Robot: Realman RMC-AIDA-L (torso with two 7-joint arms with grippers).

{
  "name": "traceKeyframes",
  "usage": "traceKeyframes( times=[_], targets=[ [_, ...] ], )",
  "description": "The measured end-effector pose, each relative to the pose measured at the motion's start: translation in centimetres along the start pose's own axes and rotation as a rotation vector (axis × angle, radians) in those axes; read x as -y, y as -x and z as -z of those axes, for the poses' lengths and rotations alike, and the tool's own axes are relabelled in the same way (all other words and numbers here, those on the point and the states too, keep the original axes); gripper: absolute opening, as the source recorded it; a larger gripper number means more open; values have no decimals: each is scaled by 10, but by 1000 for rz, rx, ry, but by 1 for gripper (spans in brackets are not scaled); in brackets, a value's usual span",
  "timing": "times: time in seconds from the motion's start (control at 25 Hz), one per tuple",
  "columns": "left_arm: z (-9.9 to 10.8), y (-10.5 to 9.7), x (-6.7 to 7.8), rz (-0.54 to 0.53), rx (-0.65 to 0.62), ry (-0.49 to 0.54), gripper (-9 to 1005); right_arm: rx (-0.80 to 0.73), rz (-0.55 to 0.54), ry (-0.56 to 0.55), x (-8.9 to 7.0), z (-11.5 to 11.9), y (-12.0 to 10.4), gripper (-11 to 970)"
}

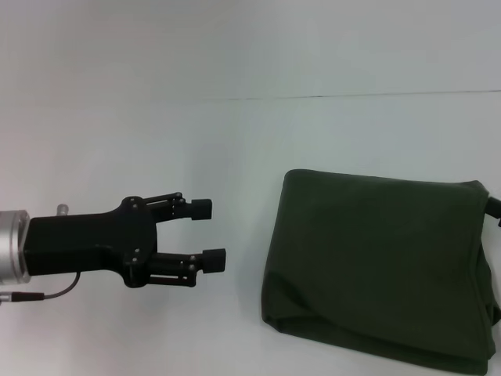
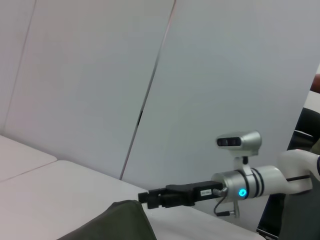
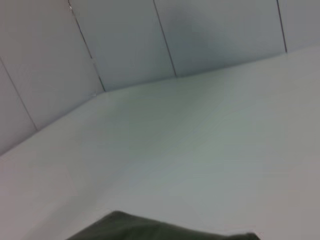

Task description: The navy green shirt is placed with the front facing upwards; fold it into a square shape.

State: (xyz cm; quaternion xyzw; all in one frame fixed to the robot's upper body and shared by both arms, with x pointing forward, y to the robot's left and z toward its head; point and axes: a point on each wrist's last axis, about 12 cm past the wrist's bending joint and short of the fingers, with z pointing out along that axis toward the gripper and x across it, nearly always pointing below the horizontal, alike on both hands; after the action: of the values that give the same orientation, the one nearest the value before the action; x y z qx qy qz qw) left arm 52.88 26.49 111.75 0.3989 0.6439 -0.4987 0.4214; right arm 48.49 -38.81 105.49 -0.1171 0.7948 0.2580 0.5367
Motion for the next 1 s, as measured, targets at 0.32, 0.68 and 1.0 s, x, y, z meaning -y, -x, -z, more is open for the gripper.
traceKeyframes(
  times=[0.32,0.68,1.0],
  targets=[
    [-1,1,-1,5,3,6,906,100,118,189,-28,-16,12,764],
    [-1,0,-2,8,7,19,906,-29,68,123,-27,-55,-4,912],
    [1,-1,-3,15,12,35,905,-85,31,48,-23,-59,-21,926]
  ],
)
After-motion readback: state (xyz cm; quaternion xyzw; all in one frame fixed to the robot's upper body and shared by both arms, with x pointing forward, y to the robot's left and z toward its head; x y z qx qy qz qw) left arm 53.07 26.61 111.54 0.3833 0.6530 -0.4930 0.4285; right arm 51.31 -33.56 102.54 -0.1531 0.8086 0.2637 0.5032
